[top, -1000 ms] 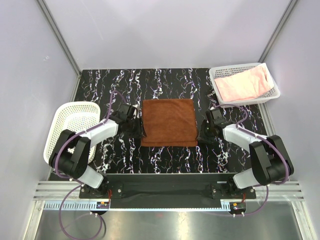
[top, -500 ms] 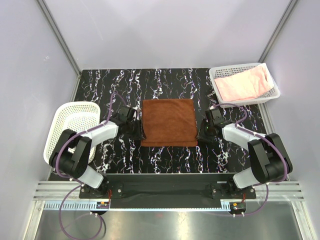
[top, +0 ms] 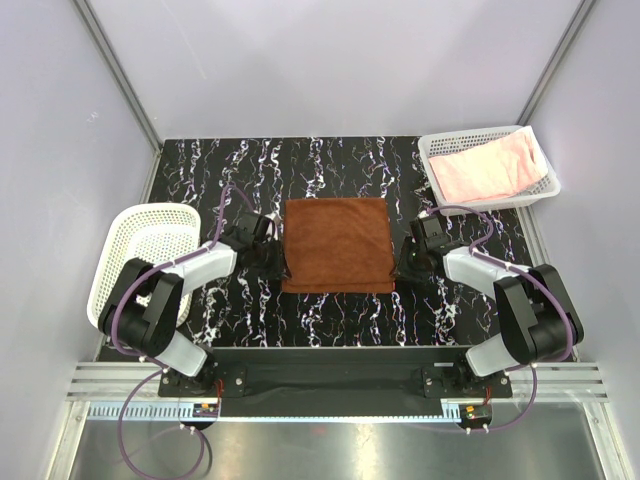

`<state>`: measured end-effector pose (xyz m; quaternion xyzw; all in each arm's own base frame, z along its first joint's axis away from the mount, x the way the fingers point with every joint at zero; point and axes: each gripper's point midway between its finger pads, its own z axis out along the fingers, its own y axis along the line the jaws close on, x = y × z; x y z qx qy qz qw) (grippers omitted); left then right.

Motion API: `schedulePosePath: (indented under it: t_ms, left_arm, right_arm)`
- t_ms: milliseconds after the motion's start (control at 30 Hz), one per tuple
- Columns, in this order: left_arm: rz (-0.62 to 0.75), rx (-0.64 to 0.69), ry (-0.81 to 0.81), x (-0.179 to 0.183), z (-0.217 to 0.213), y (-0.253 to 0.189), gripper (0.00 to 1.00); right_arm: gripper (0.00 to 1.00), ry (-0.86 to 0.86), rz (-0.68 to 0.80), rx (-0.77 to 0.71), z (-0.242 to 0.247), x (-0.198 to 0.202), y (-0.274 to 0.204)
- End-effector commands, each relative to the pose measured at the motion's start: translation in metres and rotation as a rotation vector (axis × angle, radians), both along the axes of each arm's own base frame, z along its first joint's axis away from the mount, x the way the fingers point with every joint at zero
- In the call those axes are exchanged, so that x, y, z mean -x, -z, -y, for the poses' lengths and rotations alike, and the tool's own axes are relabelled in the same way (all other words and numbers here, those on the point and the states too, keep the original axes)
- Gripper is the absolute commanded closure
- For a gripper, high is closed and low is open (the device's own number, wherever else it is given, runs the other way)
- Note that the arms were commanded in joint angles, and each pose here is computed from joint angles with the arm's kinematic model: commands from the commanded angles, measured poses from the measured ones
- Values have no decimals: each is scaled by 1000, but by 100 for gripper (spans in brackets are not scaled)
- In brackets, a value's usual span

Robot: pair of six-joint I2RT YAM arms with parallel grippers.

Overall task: Fold and stack the towels
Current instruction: Fold the towel

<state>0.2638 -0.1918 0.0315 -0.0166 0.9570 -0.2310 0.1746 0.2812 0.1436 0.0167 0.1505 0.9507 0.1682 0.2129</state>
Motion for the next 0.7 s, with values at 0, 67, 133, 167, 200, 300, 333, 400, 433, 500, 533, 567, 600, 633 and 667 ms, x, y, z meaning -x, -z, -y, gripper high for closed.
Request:
schedulePosePath:
  t_ms: [0,67,133,167,200,300,333,400,433,500,533,567,600,633,667]
  left_arm:
    - [6,19,6,0,4,1,78]
    - [0,7,0,2,2,4,75]
    - [2,-1,-2,2,0,4,72]
    - [-3,-4,-2,3,-1,6,71]
    - [2,0,-1,3,0,5,71]
    - [5,16,8,2,3,4,73]
    - [5,17,5,2,4,4,74]
    - [6,19,12,0,5,2,80]
    - [6,19,11,0,4,1,84]
    - [11,18,15,-2,5,-1,91]
    - [11,17,18,-2,5,-2,98]
    - [13,17,19,-3,5,-3,100]
    - [15,14,20,-3,5,-4,100]
    - [18,15,21,-5,6,-6,100]
    - [21,15,21,-6,6,-8,100]
  right_arm:
    - [72,0,14,18,1,-4,3]
    - [72,-2,11,19,1,-4,4]
    - [72,-2,8,20,1,-4,5]
    - [72,-3,9,18,1,-4,4]
    - [72,0,8,20,1,-4,5]
    - [73,-3,10,21,1,-5,5]
    - [73,-3,6,23,1,-5,6]
    - [75,-6,10,19,0,-6,5]
    - [79,-7,11,19,0,-7,5]
    - [84,-14,15,18,-1,-7,4]
    - [90,-12,15,19,0,-7,3]
    - [91,-13,17,19,0,-7,2]
    - [92,-13,16,17,0,-7,0]
    - [93,-14,16,18,0,-7,0]
    - [94,-15,26,13,-1,-8,-4]
